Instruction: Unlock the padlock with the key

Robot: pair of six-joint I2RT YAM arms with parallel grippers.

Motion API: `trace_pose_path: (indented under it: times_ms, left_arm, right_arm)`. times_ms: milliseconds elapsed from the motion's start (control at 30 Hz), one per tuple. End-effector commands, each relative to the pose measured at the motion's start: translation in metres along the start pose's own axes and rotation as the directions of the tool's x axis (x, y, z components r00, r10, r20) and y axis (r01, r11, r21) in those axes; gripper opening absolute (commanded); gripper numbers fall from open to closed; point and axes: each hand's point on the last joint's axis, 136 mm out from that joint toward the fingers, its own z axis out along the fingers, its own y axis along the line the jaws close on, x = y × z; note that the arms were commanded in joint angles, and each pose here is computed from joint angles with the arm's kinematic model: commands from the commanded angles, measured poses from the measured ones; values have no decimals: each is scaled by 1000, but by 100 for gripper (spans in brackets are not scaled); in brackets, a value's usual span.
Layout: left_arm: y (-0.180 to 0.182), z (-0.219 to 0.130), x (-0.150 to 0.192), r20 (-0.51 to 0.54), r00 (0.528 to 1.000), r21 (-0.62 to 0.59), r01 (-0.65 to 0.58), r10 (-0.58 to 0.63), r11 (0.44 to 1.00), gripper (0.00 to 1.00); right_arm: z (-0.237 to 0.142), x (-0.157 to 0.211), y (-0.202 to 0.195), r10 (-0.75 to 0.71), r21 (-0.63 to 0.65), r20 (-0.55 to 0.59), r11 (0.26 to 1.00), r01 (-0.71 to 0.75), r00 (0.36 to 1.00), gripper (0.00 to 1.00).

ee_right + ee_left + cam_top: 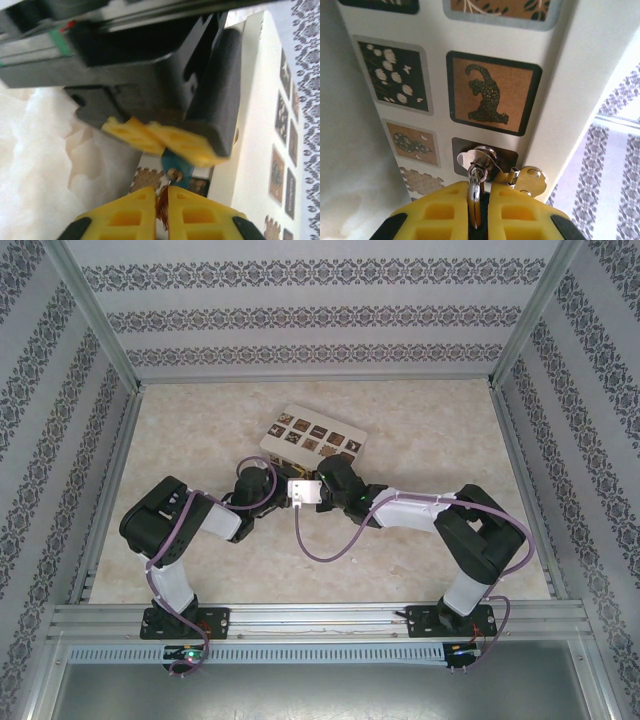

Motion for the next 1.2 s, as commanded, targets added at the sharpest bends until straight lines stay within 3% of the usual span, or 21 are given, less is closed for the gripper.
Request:
trace_pose_path:
  times_ms: [0,300,533,833,1167]
  left_arm:
    - [-29,-6,61,-211,976,113,-28,52,993,1]
    - [-34,0,51,-183,983,134,-3,28,991,0]
    - [-33,3,52,-189,981,118,-17,39,993,0]
    - [-34,4,56,-209,974,107,-61,82,992,0]
    - [-35,4,71,-277,905,108,-306,324,946,0]
  right_arm:
    - [-9,-26,-39,17,129,104,991,-30,994,20]
    - [-37,-7,0,76,33,87,996,-79,993,45]
    - [-67,-4,8,146,10,98,989,-147,984,58]
    - [-86,22,25,137,-83,35,988,-133,990,62]
    - [-94,24,19,141,-168,37,977,-133,989,68]
